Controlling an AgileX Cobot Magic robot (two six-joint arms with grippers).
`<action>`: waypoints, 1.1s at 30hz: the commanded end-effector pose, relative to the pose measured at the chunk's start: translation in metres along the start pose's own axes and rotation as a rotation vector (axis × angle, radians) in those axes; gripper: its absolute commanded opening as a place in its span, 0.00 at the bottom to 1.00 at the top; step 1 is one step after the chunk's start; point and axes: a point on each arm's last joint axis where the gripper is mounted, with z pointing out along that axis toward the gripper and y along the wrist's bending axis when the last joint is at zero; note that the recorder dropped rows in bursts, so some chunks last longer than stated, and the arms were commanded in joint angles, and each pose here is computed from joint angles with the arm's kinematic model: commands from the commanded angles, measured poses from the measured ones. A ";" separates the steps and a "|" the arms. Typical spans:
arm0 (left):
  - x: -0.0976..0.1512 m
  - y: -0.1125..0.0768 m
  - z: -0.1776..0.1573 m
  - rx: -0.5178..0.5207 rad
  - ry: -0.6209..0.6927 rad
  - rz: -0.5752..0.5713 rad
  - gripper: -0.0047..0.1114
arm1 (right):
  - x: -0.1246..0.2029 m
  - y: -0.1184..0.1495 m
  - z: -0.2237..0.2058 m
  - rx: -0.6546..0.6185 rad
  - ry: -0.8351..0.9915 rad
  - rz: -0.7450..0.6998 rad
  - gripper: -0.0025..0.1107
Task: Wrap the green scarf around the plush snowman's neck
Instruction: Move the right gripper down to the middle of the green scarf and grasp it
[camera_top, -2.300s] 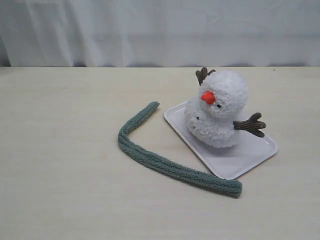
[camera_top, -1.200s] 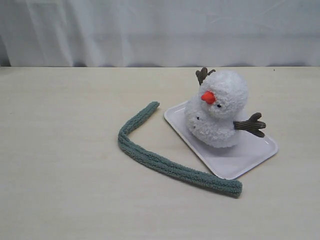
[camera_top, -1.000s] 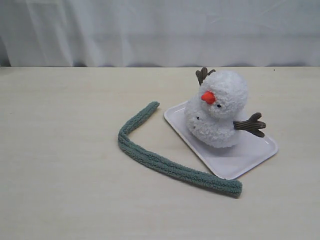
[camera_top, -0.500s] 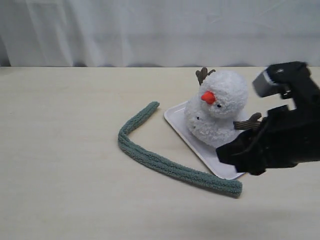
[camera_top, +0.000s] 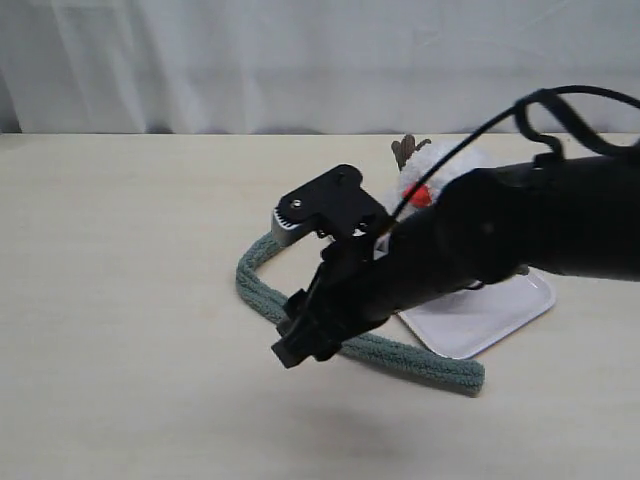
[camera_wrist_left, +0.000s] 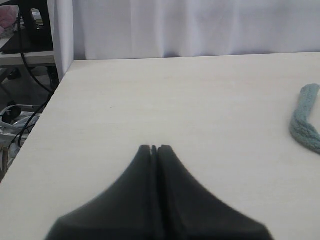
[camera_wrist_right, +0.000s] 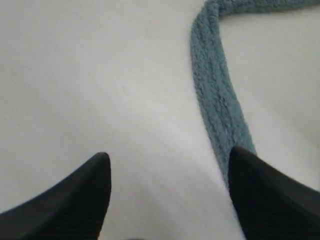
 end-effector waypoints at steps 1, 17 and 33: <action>0.000 0.000 0.000 0.000 -0.010 -0.003 0.04 | -0.020 -0.001 0.031 0.008 0.014 -0.039 0.58; 0.000 0.000 0.000 0.000 -0.010 -0.003 0.04 | -0.023 -0.028 0.110 0.183 0.179 -0.288 0.58; 0.000 0.000 0.000 0.000 -0.014 -0.003 0.04 | -0.002 -0.046 0.130 0.220 0.285 -0.246 0.40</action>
